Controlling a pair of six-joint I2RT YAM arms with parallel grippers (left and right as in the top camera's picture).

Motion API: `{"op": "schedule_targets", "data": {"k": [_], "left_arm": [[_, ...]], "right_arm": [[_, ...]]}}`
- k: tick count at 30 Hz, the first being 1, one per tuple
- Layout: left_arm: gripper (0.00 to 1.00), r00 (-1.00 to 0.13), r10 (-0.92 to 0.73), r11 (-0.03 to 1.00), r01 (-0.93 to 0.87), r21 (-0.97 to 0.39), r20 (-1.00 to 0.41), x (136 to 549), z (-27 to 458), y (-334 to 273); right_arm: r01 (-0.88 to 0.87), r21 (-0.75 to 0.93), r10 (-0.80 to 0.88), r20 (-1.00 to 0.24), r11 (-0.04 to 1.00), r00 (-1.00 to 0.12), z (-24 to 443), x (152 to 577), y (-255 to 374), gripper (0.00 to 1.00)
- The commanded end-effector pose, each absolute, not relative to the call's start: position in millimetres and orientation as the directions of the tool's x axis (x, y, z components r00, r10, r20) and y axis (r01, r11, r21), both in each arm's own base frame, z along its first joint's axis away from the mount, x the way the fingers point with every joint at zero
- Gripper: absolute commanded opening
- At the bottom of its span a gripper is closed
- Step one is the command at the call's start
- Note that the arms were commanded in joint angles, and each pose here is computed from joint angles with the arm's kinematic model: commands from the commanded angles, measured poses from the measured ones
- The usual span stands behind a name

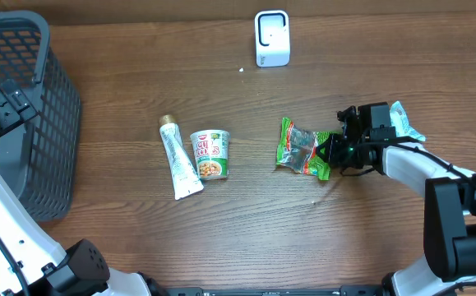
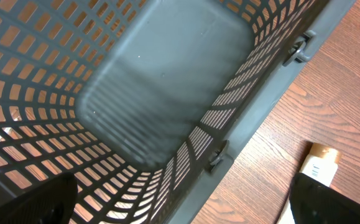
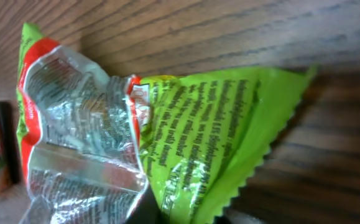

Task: Scan the item barcode
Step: 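Lift the Haribo bag and carry it toward the white scanner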

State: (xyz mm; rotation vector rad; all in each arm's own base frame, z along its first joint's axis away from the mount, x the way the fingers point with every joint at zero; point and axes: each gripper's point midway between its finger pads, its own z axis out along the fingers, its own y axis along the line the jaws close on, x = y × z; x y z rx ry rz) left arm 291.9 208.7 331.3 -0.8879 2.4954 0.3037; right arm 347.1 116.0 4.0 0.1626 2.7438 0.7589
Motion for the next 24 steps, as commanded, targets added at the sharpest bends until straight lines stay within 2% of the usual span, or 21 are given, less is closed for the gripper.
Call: {"op": "schedule_targets", "data": {"k": [1, 5, 7, 11, 16, 19, 24], "left_arm": [[1.0, -0.67, -0.528, 0.768, -0.639, 0.044, -0.522, 292, 339, 207], [1.0, -0.67, -0.528, 0.768, -0.639, 0.044, -0.522, 292, 339, 207], [1.0, -0.67, -0.528, 0.768, -0.639, 0.044, -0.522, 292, 339, 207], [1.0, -0.67, -0.528, 0.768, -0.639, 0.044, -0.522, 292, 339, 207], [1.0, -0.67, -0.528, 0.768, -0.639, 0.044, -0.523, 292, 339, 207], [0.99, -0.67, -0.528, 0.768, -0.639, 0.044, -0.522, 292, 339, 207], [1.0, -0.67, -0.528, 0.768, -0.639, 0.044, -0.522, 292, 339, 207]], "right_arm": [[0.088, 0.466, 0.189, -0.174, 0.88, -0.967, -23, 324, 108, 0.04], [-0.039, 0.598, 0.103, -0.202, 0.8, -0.974, 2, 332, 126, 0.04], [-0.049, 0.644, 0.09, -0.18, 0.763, -0.979, 19, 334, 124, 0.04], [-0.163, 0.816, 0.025, -0.213, 0.555, -0.977, 85, 340, 135, 0.04], [-0.19, 0.875, 0.031, -0.227, 0.445, -0.973, 144, 353, 138, 0.04], [-0.279, 0.905, 0.023, -0.302, 0.32, -0.953, 198, 363, 146, 0.04], [-0.342, 0.925, 0.041, -0.353, 0.168, -0.935, 252, 367, 150, 0.04]]}}
